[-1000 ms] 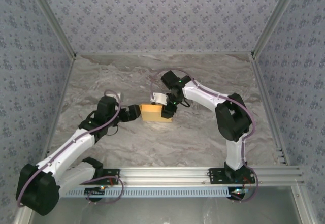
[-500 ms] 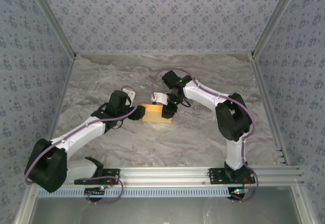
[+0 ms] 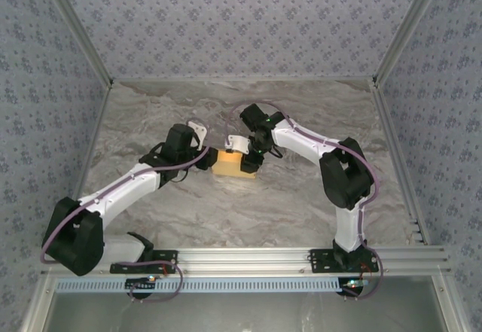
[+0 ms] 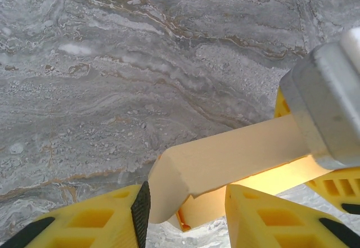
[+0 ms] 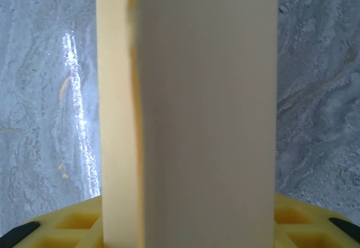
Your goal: Fold the paper box
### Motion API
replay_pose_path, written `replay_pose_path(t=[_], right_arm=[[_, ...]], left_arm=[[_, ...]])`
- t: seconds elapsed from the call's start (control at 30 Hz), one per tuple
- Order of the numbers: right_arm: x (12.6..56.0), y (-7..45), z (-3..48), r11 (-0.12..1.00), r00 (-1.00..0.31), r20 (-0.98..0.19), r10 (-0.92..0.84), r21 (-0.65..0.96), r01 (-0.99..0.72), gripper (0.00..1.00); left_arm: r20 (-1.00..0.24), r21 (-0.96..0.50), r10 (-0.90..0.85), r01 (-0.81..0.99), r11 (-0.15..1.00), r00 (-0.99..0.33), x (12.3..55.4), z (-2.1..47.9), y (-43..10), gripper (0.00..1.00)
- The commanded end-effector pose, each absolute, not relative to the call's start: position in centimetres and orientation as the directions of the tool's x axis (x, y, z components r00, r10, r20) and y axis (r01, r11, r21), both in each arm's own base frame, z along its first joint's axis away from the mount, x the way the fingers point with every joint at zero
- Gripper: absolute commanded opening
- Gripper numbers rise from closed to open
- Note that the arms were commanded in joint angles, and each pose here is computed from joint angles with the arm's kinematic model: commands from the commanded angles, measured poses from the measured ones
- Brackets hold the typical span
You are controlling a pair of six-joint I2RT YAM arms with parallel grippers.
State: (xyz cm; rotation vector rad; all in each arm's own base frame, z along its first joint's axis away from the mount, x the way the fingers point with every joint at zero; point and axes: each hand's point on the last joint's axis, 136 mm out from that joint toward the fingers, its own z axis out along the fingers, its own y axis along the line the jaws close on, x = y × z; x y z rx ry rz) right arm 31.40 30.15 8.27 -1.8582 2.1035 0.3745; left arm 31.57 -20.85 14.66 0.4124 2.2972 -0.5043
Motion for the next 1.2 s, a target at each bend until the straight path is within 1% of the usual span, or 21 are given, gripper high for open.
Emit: replay_pose_path(t=[0.0,0.07,0.2,0.33,0.47,0.57,0.73,0.87,1.0,1.17], right_arm=[[31.6,29.0,8.2,0.175,-0.154,-0.352,-0.923,-0.029,-0.984,0.5],[31.6,29.0,8.1,0.177,-0.156,-0.352,-0.923,-0.026,-0.984,0.5],[31.3,29.0,7.8,0.17,-0.155,-0.356,-0.922,-0.013,-0.985,0.5],[31.0,29.0,8.0,0.162,-0.156,-0.368,-0.917,0.014,-0.987,0.49],[30.4,29.1,8.2,0.131,-0.136,-0.381,-0.915,0.038,-0.991,0.49],[30.3,29.2,8.2,0.126,-0.133,-0.387,-0.912,0.044,-0.991,0.49],[29.7,29.2,8.1,0.107,-0.119,-0.376,-0.919,0.054,-0.993,0.5],[29.6,29.1,8.0,0.097,-0.105,-0.366,-0.925,0.041,-0.994,0.5],[29.5,29.2,7.9,0.094,-0.101,-0.363,-0.927,0.037,-0.995,0.51],[30.2,28.9,7.8,0.139,-0.139,-0.332,-0.933,0.025,-0.99,0.52]], left_arm=[[-0.7,-0.263,0.121,0.411,0.873,-0.703,31.9,15.6,-21.4,0.39],[-0.694,-0.253,0.131,0.41,0.876,-0.708,32.0,15.5,-21.5,0.4],[-0.704,-0.191,0.18,0.428,0.883,-0.687,31.9,15.1,-20.7,0.51],[-0.727,-0.152,0.27,0.532,0.833,-0.631,30.7,14.8,-20.9,0.63],[-0.739,-0.12,0.318,0.58,0.806,-0.594,30.4,13.9,-20.8,0.64],[-0.743,-0.099,0.316,0.564,0.82,-0.59,31.3,13.6,-20.7,0.6],[-0.752,-0.091,0.289,0.528,0.844,-0.592,33.0,14.2,-21.0,0.48],[-0.757,-0.114,0.268,0.524,0.844,-0.596,33.3,14.4,-21.4,0.42],[-0.745,-0.129,0.271,0.529,0.838,-0.61,33.3,14.3,-21.7,0.31],[-0.751,-0.162,0.262,0.553,0.817,-0.606,33.2,15.4,-22.5,0.24]])
